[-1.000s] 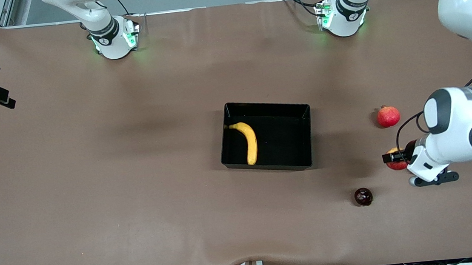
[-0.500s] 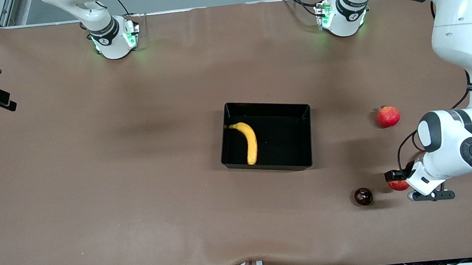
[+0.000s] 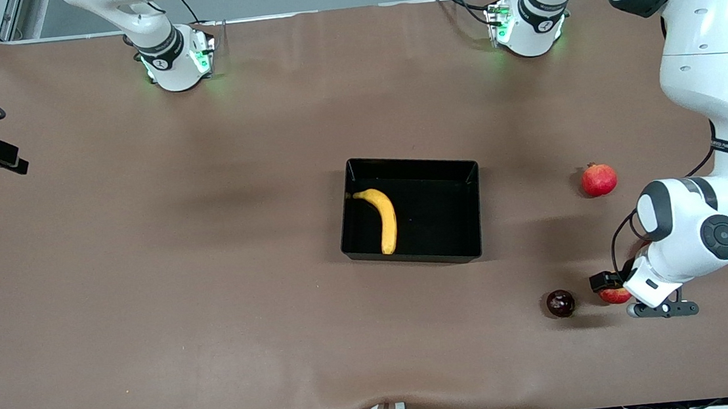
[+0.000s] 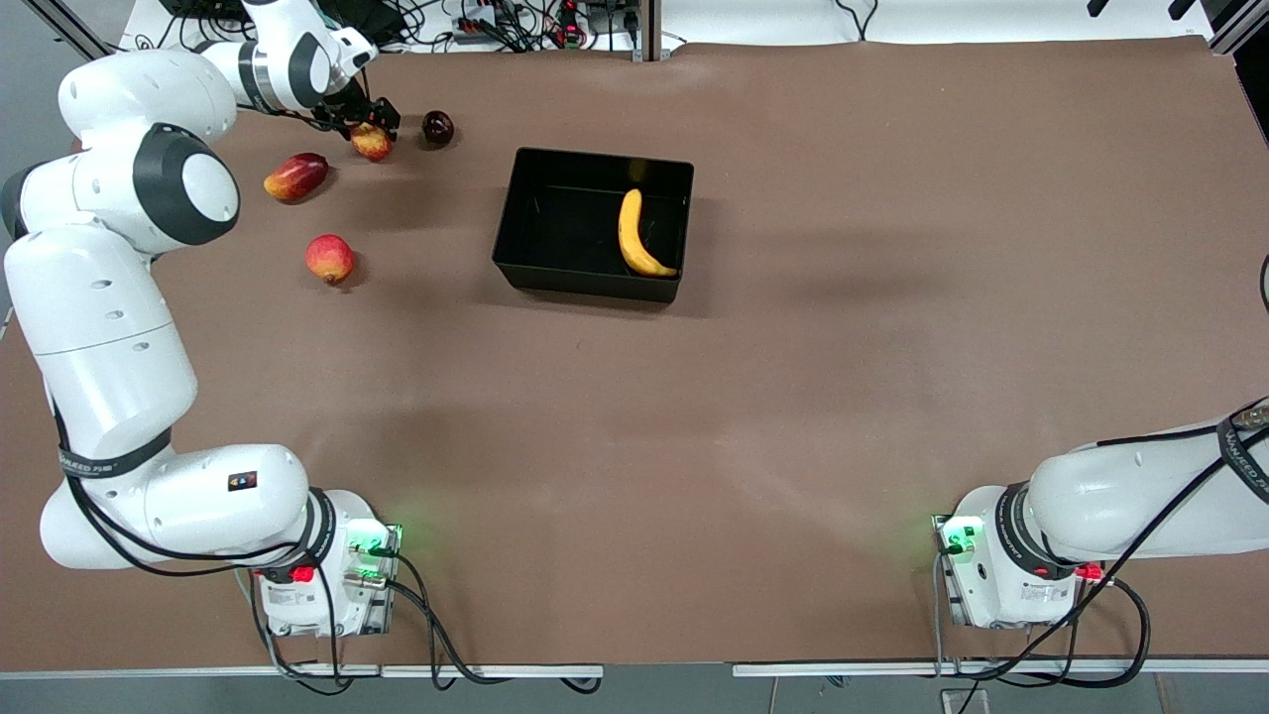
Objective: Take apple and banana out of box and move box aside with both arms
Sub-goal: 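Carry the apple out and set it beside the mango, then reach the left gripper into the box and grasp the banana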
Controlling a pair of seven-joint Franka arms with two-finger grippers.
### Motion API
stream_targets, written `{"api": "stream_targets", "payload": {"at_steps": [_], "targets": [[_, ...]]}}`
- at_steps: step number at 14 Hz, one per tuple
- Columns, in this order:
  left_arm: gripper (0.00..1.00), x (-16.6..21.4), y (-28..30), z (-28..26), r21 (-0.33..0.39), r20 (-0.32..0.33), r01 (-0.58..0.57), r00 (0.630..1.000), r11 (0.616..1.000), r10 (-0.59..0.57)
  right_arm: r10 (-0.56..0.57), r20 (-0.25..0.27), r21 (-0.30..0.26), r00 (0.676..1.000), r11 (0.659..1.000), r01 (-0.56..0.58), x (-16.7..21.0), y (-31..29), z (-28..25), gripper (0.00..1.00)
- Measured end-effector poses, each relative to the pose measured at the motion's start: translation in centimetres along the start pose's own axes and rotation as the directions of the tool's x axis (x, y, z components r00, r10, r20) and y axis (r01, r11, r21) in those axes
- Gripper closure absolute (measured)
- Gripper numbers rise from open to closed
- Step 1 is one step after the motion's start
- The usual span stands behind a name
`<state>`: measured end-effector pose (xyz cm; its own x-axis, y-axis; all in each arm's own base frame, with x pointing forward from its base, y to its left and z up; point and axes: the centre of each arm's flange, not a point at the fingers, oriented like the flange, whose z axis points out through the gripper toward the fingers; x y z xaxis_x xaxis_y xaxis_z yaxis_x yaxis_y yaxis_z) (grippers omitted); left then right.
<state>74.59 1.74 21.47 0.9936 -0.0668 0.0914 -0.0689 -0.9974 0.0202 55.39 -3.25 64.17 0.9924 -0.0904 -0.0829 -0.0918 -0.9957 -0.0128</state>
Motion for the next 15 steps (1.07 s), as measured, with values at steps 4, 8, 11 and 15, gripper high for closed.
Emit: {"api": "stream_targets", "payload": {"at_steps": [4,8,11,15], "targets": [[0.0,0.4,5.0,-9.8,-0.022,0.073,-0.042,0.996,0.999,0.043,0.001,0.012,-0.002,1.0,1.0,-0.001,0.9,0.0,1.1,0.0],[0.0,-1.7,13.6,-17.1,-0.052,0.151,-0.005,0.988,0.999,0.012,-0.003,-0.019,-0.003,1.0,1.0,0.003,2.7,-0.3,2.4,0.0],[0.0,-3.2,20.2,-17.7,-0.073,0.188,0.093,0.979,0.993,-0.078,-0.003,0.009,-0.005,1.0,1.0,0.003,3.8,-0.5,4.2,0.0],[0.0,-6.7,31.9,-17.6,-0.042,0.221,0.221,0.953,0.974,-0.206,-0.003,-0.003,-0.006,1.0,1.0,0.003,4.8,-0.5,5.2,0.0]]}}
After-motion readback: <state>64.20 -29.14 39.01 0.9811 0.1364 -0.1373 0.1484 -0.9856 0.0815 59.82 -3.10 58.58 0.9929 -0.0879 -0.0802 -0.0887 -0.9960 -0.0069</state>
